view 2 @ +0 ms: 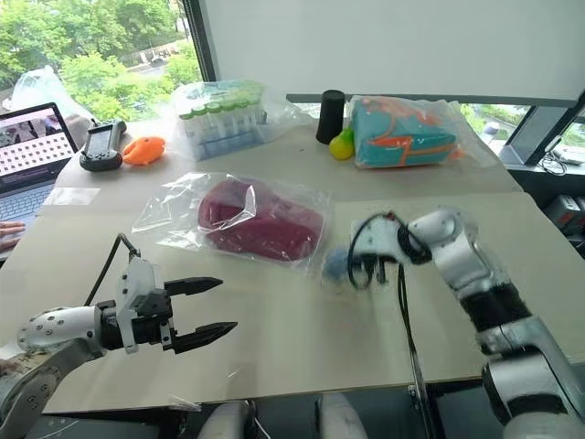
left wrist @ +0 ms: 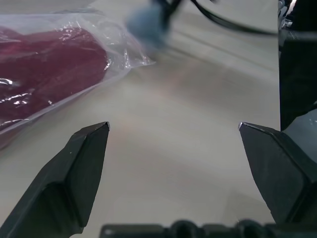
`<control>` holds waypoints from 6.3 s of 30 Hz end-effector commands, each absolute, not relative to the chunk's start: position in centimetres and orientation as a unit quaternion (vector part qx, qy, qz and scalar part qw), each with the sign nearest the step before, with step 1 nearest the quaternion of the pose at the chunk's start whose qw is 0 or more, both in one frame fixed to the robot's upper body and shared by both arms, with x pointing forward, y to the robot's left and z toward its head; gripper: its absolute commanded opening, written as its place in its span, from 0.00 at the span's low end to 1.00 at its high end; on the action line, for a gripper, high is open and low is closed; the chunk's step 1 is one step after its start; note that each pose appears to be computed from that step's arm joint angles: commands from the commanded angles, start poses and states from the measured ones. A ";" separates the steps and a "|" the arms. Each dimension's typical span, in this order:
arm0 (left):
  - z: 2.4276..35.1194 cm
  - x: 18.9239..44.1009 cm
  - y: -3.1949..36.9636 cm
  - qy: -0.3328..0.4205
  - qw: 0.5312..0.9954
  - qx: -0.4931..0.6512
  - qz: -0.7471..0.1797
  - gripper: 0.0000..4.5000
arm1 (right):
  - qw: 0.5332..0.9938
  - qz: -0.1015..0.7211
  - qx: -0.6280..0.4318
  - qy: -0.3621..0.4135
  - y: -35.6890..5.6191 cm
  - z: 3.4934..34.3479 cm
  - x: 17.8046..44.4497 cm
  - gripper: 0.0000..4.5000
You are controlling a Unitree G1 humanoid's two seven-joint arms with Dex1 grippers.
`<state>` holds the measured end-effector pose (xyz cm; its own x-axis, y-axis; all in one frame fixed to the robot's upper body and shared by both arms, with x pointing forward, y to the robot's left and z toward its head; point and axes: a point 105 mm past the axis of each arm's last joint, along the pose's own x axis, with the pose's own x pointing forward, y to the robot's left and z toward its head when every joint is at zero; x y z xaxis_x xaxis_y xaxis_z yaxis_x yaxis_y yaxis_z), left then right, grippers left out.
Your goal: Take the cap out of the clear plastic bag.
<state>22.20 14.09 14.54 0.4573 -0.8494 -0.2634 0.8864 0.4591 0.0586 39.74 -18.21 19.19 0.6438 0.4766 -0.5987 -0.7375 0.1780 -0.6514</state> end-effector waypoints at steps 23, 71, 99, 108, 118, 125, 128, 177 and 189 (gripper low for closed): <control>14.9 20.8 13.1 0.078 0.853 0.095 -0.507 1.00 | 0.835 -0.059 -0.529 0.136 -27.7 18.7 47.0 0.99; 14.8 21.8 13.0 0.071 0.856 0.103 -0.501 1.00 | 0.659 0.417 -0.621 -0.084 -12.7 16.5 37.0 0.99; 13.1 30.6 11.6 -0.168 0.723 0.516 -0.428 1.00 | 0.817 0.551 -0.141 0.093 -11.5 19.2 23.9 0.99; 9.6 33.5 7.6 -0.176 0.666 0.560 -0.460 1.00 | 0.831 0.530 -0.149 0.076 -11.3 20.2 23.8 0.99; 8.0 34.9 12.5 -0.118 0.548 0.645 -0.518 1.00 | 0.840 0.517 -0.146 0.078 -11.7 20.2 23.8 0.99; 9.6 38.6 10.8 -0.122 0.609 0.635 -0.460 1.00 | 0.840 0.517 -0.148 0.076 -11.6 20.2 24.1 0.99; 9.2 38.1 8.7 -0.136 0.660 0.587 -0.448 1.00 | 0.842 0.515 -0.149 0.070 -11.6 20.5 24.2 0.99; 9.6 40.2 4.3 -0.121 0.691 0.630 -0.334 0.01 | 0.864 0.483 -0.135 0.039 -11.2 21.4 25.8 1.00; 12.5 38.6 14.1 -0.242 0.573 0.699 -0.352 0.01 | 0.860 0.489 -0.138 0.039 -10.8 21.3 25.9 1.00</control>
